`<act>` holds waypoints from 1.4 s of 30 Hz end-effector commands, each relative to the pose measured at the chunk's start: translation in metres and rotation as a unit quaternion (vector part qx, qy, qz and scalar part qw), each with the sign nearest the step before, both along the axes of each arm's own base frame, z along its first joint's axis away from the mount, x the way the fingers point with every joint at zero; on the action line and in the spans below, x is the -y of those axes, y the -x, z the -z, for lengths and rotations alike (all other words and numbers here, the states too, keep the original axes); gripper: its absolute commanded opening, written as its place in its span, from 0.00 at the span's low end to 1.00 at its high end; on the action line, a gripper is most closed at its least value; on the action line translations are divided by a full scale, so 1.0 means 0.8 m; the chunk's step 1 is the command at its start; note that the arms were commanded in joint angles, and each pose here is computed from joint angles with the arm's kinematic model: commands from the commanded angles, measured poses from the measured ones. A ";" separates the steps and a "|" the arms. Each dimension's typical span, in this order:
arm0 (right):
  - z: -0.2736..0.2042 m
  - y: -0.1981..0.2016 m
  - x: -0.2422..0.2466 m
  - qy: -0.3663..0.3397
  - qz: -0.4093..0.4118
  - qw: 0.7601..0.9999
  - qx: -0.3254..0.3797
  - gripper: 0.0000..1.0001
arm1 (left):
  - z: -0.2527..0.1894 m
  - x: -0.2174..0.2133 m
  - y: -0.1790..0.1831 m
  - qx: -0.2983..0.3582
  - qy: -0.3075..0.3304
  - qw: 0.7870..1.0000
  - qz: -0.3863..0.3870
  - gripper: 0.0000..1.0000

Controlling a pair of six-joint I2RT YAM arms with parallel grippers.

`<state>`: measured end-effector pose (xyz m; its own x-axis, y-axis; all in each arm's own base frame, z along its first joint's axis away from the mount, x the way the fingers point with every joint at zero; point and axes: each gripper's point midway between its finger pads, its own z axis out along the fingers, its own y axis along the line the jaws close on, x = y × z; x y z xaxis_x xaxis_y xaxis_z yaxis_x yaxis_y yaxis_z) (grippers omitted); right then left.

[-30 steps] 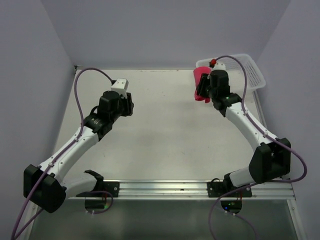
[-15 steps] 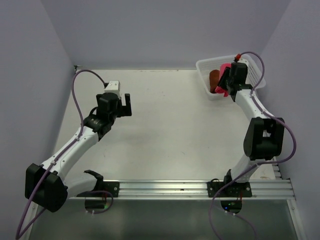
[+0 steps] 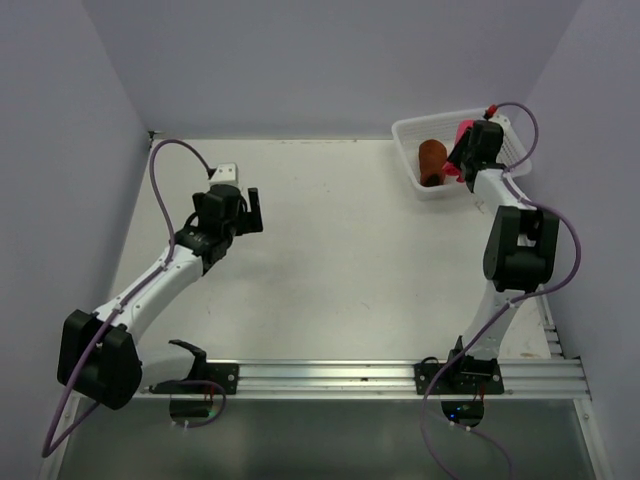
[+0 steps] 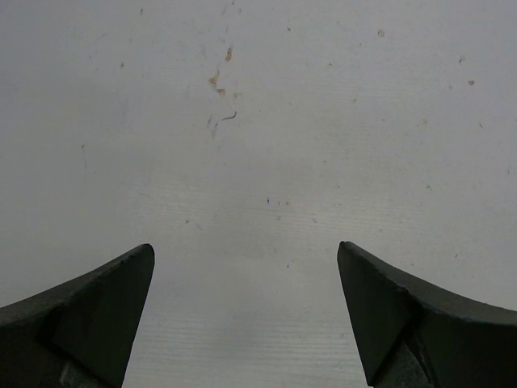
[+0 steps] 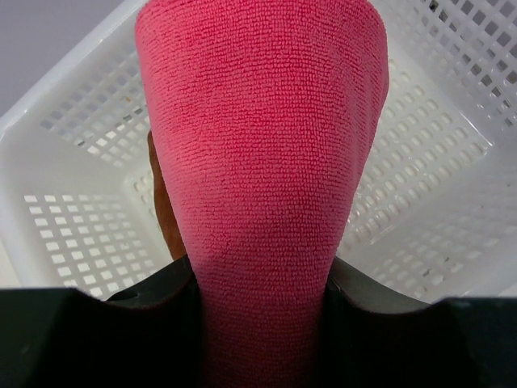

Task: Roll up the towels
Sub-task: Place the rolled towel into the container

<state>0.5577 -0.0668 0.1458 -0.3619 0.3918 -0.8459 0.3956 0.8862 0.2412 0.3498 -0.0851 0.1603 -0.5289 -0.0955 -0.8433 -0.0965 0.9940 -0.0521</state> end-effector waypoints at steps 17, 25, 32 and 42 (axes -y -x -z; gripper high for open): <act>0.042 -0.056 0.079 -0.036 0.070 0.997 0.018 0.00 | 0.022 -0.008 -0.015 -0.022 0.017 1.000 -0.014 1.00; 0.075 -0.056 0.077 -0.063 0.070 0.995 -0.045 0.34 | 0.027 0.000 -0.018 -0.033 0.028 0.999 -0.001 0.99; 0.059 -0.058 0.075 -0.060 0.056 0.996 -0.046 0.67 | 0.023 0.001 -0.017 -0.029 0.034 0.999 0.003 0.99; 0.032 -0.045 0.073 -0.058 0.056 0.995 -0.053 0.89 | 0.020 0.006 -0.011 -0.026 0.044 0.999 0.016 1.00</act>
<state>0.5933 -0.1257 0.0770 -0.4284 0.5379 -0.7261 0.5399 0.7967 0.2716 0.3540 -0.0870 0.1270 -0.6187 -0.1240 -0.7758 -0.0810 0.9923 -0.0940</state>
